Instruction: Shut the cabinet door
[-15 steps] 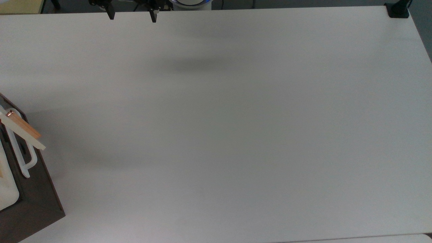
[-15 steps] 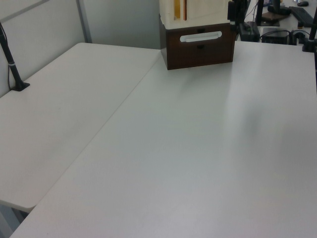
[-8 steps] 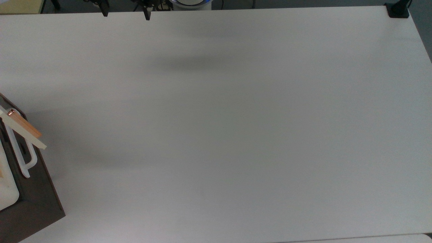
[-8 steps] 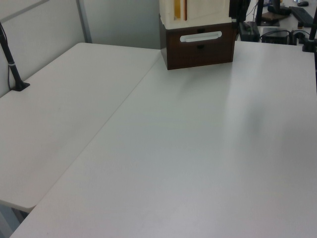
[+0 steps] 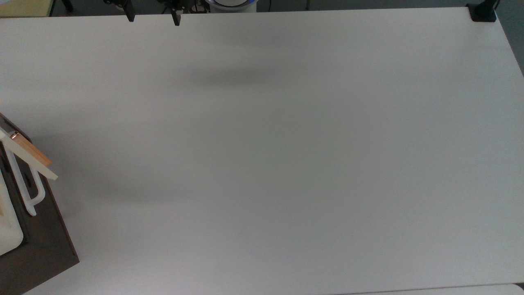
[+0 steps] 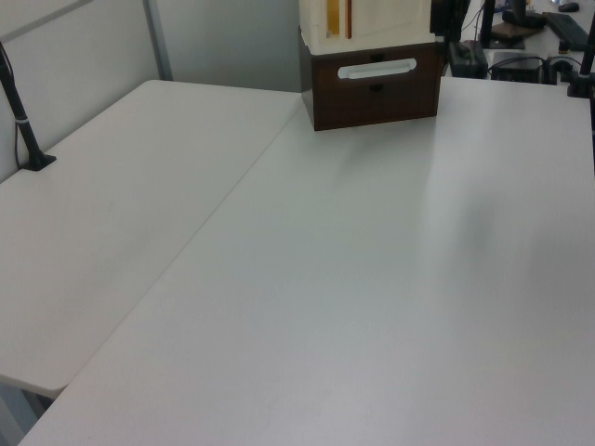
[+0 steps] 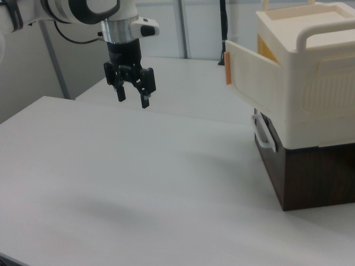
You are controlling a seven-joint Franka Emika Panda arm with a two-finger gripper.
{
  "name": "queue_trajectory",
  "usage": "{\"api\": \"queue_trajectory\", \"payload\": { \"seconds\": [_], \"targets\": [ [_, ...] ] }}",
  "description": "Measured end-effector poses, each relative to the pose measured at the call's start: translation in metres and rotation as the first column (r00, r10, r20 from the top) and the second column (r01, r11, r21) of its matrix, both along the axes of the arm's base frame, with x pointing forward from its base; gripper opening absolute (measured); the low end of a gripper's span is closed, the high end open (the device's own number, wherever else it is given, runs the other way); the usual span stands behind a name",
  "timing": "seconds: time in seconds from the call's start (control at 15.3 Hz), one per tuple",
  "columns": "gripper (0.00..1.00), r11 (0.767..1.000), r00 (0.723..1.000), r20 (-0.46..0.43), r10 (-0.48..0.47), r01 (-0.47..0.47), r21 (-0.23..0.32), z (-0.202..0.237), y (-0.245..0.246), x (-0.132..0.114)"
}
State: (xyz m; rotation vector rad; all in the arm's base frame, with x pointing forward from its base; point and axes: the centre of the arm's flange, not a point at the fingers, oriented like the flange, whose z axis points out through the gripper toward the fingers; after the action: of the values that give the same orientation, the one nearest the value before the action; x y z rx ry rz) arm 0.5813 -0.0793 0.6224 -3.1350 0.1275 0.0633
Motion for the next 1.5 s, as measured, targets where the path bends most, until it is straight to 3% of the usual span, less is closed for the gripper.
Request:
{"api": "queue_trajectory", "payload": {
  "seconds": [0.39,0.59,0.72,0.92,1.11,1.37,1.5],
  "targets": [
    [0.21,1.000,1.000,0.000,0.000,0.000,0.000,0.000,0.000,0.000],
    [0.17,1.000,0.999,0.032,-0.007,0.008,-0.007,0.002,-0.005,0.003],
    [0.14,0.999,0.989,0.146,-0.037,0.042,-0.029,0.006,-0.027,0.017],
    [0.13,0.994,0.969,0.234,-0.080,0.095,-0.053,-0.010,-0.061,0.037],
    [0.12,0.986,0.924,0.369,-0.102,0.142,-0.083,-0.015,-0.093,0.056],
    [0.12,0.976,0.875,0.469,-0.120,0.191,-0.106,-0.019,-0.124,0.066],
    [0.12,0.969,0.835,0.536,-0.124,0.219,-0.116,-0.020,-0.139,0.072]
  ]
}}
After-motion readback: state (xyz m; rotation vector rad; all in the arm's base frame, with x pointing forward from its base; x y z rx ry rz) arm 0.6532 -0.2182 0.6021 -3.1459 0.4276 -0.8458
